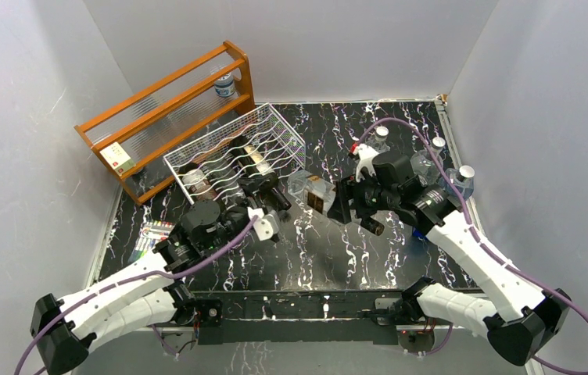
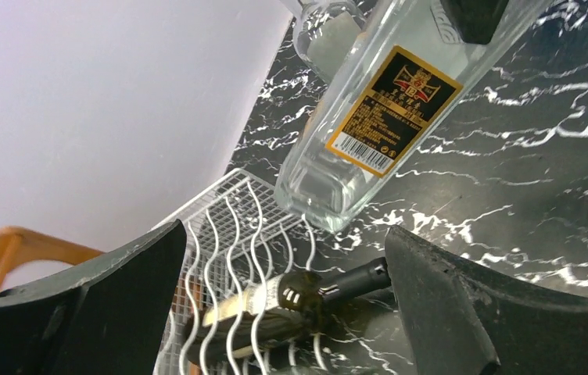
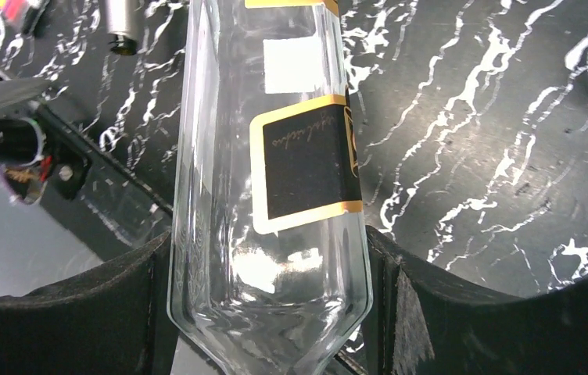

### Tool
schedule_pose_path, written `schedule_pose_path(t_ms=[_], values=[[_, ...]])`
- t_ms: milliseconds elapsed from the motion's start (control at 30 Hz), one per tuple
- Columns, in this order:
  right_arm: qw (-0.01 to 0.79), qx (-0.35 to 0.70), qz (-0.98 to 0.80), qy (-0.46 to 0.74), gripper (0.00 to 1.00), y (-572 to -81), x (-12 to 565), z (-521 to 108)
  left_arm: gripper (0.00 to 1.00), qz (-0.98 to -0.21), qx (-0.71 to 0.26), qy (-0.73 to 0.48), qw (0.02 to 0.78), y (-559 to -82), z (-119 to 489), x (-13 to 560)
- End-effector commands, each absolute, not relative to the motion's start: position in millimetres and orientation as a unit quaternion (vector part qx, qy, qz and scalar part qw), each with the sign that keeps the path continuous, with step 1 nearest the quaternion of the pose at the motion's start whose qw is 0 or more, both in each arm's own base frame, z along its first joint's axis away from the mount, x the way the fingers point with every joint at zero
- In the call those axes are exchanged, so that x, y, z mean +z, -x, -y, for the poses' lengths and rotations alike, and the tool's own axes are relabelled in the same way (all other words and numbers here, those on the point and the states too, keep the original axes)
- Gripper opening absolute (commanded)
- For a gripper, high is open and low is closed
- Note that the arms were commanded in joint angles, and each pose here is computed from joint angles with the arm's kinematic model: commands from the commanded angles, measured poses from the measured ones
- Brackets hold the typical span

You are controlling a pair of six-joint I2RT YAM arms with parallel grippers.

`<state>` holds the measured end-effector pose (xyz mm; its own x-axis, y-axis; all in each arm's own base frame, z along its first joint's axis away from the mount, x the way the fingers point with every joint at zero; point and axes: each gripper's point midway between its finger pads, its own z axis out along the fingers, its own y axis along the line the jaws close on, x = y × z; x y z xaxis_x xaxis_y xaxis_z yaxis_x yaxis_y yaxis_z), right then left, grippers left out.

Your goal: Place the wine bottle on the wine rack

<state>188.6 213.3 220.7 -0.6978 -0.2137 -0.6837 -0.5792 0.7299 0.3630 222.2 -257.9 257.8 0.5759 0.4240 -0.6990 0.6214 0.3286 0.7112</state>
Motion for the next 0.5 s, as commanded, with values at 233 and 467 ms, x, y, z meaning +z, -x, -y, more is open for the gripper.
schedule_pose_path(t_ms=[233,467], values=[[0.441,0.3,-0.83,0.166,0.0,-222,231,-213,0.98,-0.662,-0.245,-0.278,0.652,-221,231,285],[0.475,0.302,-0.81,0.165,0.0,-237,220,-220,0.98,-0.756,-0.252,-0.194,0.572,-220,223,256]])
